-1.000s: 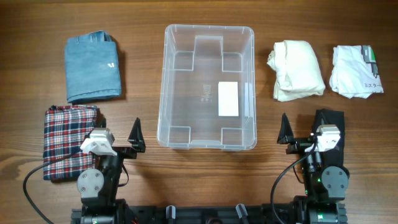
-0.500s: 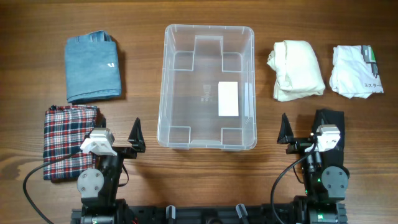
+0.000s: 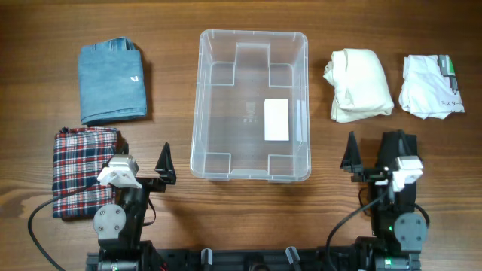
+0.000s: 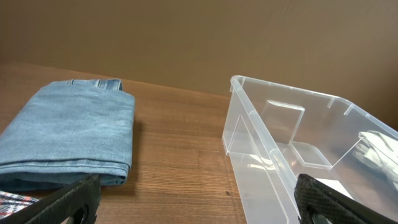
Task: Pack container
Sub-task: 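Raise the right gripper and move it over the cream cloth bundle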
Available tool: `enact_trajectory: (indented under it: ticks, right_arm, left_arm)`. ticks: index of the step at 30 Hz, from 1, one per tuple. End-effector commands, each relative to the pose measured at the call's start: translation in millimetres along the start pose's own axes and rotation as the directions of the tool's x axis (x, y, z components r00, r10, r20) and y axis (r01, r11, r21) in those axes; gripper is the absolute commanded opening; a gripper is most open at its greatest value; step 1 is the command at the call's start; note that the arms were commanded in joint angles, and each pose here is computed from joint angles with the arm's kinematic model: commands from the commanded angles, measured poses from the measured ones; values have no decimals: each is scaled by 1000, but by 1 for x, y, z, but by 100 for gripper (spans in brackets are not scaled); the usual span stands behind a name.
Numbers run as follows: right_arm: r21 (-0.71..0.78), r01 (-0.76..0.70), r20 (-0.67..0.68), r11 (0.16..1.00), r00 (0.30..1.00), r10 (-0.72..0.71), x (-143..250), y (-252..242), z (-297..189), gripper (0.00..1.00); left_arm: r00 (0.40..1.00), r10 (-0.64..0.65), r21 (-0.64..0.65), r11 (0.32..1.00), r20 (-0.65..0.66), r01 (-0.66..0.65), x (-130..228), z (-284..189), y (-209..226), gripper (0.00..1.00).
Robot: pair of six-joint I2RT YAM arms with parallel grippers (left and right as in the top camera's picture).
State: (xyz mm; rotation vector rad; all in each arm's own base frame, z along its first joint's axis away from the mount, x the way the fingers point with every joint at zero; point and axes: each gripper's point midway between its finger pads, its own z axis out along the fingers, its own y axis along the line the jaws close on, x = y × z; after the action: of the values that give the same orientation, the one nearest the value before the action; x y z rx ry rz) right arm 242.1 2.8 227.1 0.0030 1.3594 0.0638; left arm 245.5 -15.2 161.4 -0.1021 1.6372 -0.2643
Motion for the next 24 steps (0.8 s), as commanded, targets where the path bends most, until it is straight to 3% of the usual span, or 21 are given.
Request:
enact_trajectory:
  ticks: [1, 4, 9, 14, 19, 24]
  right_arm:
    - [-7, 7, 124, 1000, 992, -6, -30, 2, -2, 100]
    - [-146, -3, 196, 989, 980, 32, -49, 25, -7, 100]
    - [-249, 73, 342, 966, 939, 17, -86, 46, -21, 100]
    - [-199, 200, 404, 959, 909, -106, -130, 49, -19, 100]
    - [-171, 317, 272, 933, 925, -265, -158, 46, 26, 100]
    - [-198, 325, -28, 925, 941, -337, -163, 29, 103, 100]
  left_arm:
    - [1000, 20, -7, 1000, -10, -20, 4, 1, 2, 100]
    - [1000, 20, -6, 1000, -9, -20, 4, 1, 2, 100]
    - [1000, 20, -6, 1000, -9, -20, 4, 1, 2, 100]
    - [1000, 20, -7, 1000, -9, -20, 4, 1, 2, 100]
    - [1000, 20, -6, 1000, -9, -20, 3, 1, 2, 100]
    - [1000, 20, -6, 1000, -9, -20, 4, 1, 2, 100]
